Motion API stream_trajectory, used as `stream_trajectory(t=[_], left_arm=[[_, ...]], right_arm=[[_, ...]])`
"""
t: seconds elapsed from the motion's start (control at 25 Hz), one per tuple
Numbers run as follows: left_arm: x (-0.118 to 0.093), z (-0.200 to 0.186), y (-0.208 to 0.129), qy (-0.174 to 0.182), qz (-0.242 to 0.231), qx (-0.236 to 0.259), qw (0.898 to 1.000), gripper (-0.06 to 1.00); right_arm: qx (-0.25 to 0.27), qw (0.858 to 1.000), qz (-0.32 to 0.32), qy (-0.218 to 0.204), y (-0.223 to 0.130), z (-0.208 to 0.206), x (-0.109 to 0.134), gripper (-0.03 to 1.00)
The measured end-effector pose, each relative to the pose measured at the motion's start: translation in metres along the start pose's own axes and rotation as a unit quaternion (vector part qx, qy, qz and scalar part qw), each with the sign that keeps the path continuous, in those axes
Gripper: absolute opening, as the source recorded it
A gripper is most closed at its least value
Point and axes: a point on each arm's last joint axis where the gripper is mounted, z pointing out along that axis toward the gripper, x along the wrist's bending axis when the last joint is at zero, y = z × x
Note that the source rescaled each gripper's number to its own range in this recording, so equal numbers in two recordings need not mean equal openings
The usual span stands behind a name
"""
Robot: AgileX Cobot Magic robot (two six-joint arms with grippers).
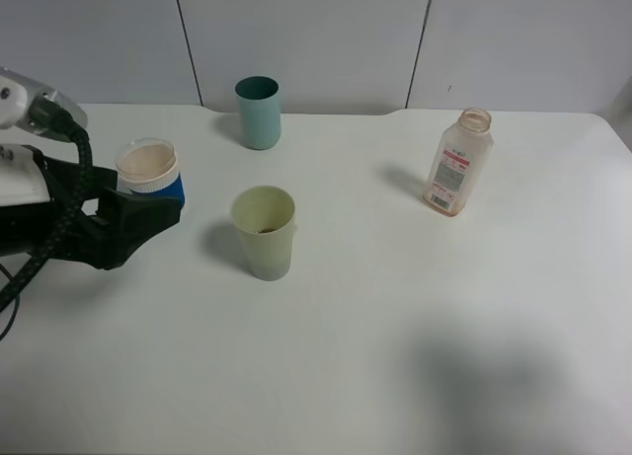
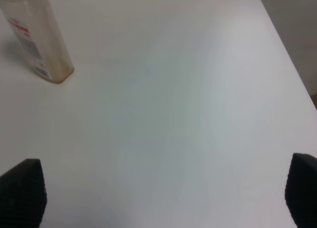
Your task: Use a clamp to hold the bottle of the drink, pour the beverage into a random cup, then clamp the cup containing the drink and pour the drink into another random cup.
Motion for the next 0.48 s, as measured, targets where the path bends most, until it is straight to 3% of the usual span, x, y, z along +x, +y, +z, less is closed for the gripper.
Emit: stream_trajectory(t=[0.48], left_arm=[[0.005, 0.002, -0.034, 0.010, -0.018, 0.061, 0.998, 0.77]], right_arm=[[0.000, 1.000, 0.000, 0.000, 0.000, 0.000, 0.000, 0.93]])
